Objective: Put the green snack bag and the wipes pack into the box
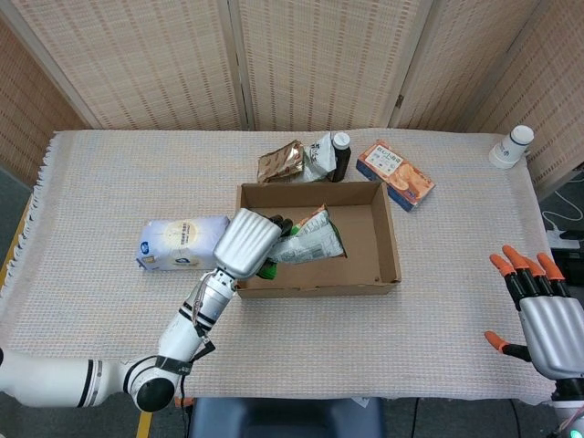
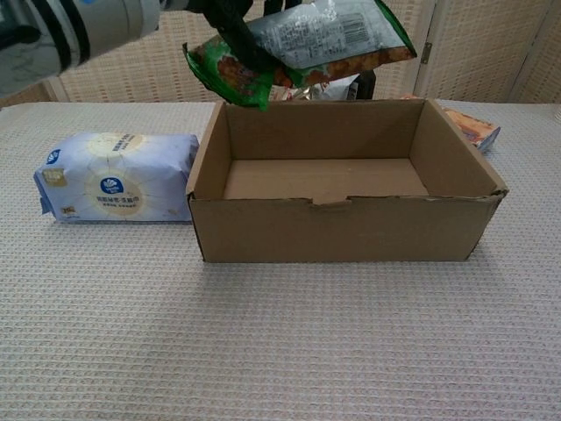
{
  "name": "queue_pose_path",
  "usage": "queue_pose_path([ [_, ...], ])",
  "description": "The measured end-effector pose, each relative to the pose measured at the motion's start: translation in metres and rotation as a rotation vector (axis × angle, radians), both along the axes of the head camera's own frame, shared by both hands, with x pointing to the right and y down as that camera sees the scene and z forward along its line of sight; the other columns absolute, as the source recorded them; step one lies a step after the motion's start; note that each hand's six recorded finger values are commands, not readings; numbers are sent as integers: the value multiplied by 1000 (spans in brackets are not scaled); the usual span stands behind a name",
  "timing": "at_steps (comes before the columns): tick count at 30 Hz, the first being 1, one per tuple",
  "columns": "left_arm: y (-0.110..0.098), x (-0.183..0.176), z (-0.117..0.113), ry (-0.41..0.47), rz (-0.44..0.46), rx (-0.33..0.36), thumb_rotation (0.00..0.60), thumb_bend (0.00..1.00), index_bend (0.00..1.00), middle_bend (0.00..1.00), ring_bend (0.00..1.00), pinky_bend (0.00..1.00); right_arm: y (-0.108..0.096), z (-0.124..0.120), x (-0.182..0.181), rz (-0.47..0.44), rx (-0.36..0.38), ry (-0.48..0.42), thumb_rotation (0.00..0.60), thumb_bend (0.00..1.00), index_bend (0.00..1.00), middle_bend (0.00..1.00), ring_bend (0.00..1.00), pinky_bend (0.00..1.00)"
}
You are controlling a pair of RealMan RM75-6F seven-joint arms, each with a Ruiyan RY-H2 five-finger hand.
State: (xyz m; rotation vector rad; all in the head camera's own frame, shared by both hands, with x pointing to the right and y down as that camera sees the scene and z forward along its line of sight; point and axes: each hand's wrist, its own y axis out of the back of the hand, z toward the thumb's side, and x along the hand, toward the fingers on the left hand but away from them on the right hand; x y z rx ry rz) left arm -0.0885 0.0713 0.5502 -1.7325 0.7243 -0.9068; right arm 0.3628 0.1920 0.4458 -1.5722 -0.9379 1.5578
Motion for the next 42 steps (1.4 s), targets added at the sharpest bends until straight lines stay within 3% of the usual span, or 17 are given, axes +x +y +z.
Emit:
queue_pose_path([
  [10,-7,30,29,71,-94,35,600,462,757,869,765,867,-1,8,7,20,-22,22,600,4,102,9,0,0],
  [11,-7,33,31,81,-102,34,600,449,703,812,717,827,-1,8,8,23,-23,24,600,4,102,9,0,0],
  [12,-7,36,34,90,-108,30,600,417,567,680,602,727,-2,9,9,26,-22,25,600,4,102,9,0,0],
  [13,-6,39,39,93,-110,22,600,370,361,488,431,565,-2,9,9,28,-21,26,600,5,102,9,0,0],
  [15,-5,41,46,73,-99,1,600,295,58,143,121,270,-3,9,11,32,-19,29,600,4,102,9,0,0],
  [17,-3,43,53,37,-76,-35,600,261,0,5,2,149,-3,9,12,35,-19,31,600,4,102,9,0,0],
  [21,-3,42,59,13,-56,-70,600,251,0,0,0,122,-4,9,12,37,-21,33,600,4,102,9,0,0],
  [27,-10,31,52,19,-62,-57,600,251,0,0,0,119,-3,10,11,31,-23,30,600,5,102,9,0,0],
  [32,-16,12,46,-25,-59,-43,600,249,0,0,0,127,-2,9,9,27,-22,29,600,4,102,9,0,0],
  [38,-30,-39,41,-173,-43,-88,600,223,0,0,0,104,-1,8,5,16,-22,23,600,4,102,9,0,0],
  [42,-36,-87,38,-285,-58,-177,600,221,0,0,0,107,0,8,2,7,-22,20,600,4,102,9,0,0],
])
